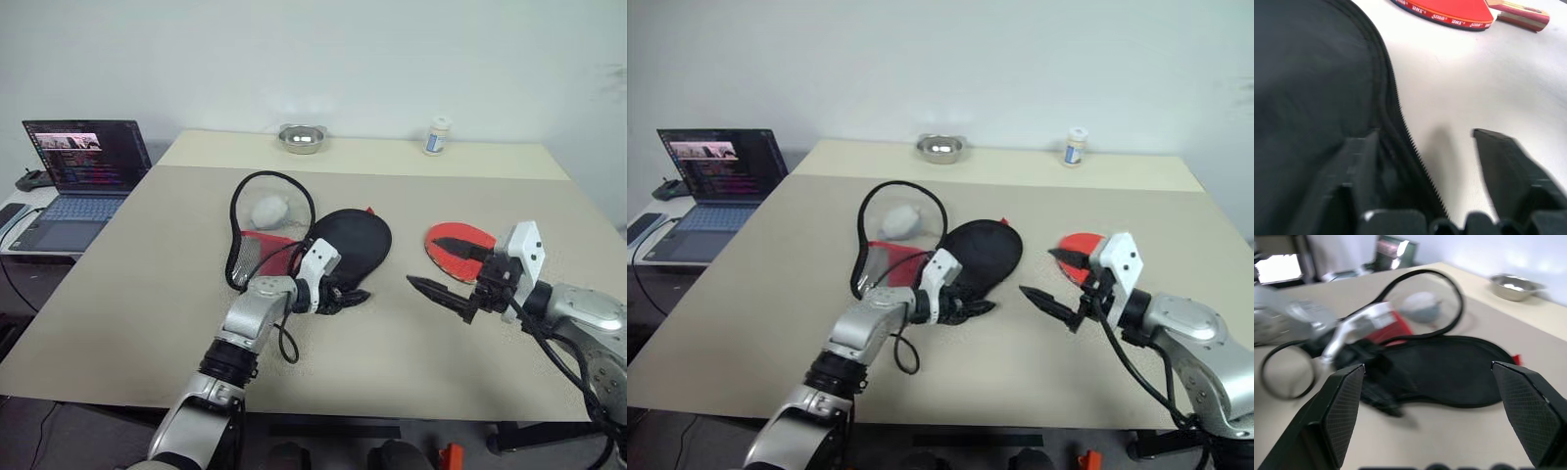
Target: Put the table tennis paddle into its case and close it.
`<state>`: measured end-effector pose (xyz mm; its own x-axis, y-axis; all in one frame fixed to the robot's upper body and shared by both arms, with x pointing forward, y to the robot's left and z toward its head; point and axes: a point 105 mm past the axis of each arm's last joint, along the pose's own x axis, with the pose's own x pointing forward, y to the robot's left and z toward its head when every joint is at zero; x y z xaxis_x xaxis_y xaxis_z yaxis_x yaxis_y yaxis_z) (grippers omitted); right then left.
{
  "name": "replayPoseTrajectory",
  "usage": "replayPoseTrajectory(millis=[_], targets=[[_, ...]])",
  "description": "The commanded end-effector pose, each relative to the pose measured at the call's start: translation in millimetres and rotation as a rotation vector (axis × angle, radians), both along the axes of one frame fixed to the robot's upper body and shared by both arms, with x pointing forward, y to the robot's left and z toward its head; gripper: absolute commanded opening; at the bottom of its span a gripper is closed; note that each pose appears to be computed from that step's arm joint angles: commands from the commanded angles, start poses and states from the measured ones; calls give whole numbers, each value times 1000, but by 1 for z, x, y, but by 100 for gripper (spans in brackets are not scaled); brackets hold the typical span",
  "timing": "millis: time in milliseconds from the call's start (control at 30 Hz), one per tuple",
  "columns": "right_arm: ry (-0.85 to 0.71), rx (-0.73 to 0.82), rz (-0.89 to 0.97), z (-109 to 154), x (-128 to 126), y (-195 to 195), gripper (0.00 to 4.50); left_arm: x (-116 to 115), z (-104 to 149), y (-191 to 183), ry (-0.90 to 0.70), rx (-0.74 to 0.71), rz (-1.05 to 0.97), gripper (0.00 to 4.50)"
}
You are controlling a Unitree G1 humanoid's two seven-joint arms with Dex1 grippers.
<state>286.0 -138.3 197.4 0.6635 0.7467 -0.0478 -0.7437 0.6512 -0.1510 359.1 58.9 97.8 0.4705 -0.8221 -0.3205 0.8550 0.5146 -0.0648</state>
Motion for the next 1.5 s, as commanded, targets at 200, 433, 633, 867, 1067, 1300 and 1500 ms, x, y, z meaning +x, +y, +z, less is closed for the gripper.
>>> replayPoseTrajectory(millis=[200,433,633,867,1067,1300,1500], targets=[[83,-23,-69,-22,23,22,450,15,35,78,-153,63,85,416],[323,-12,-137,-63,38,45,450,17,52,103,-221,100,102,416],[405,-14,-166,-84,47,66,450,15,60,96,-261,81,79,416],[459,-8,-173,-101,58,87,450,16,65,89,-289,84,66,416],[464,7,-162,-102,66,102,450,18,68,88,-297,85,64,416],[446,13,-137,-100,70,122,390,12,70,92,-279,73,39,419],[455,52,-153,-97,74,125,180,0,66,111,-220,82,-2,419]])
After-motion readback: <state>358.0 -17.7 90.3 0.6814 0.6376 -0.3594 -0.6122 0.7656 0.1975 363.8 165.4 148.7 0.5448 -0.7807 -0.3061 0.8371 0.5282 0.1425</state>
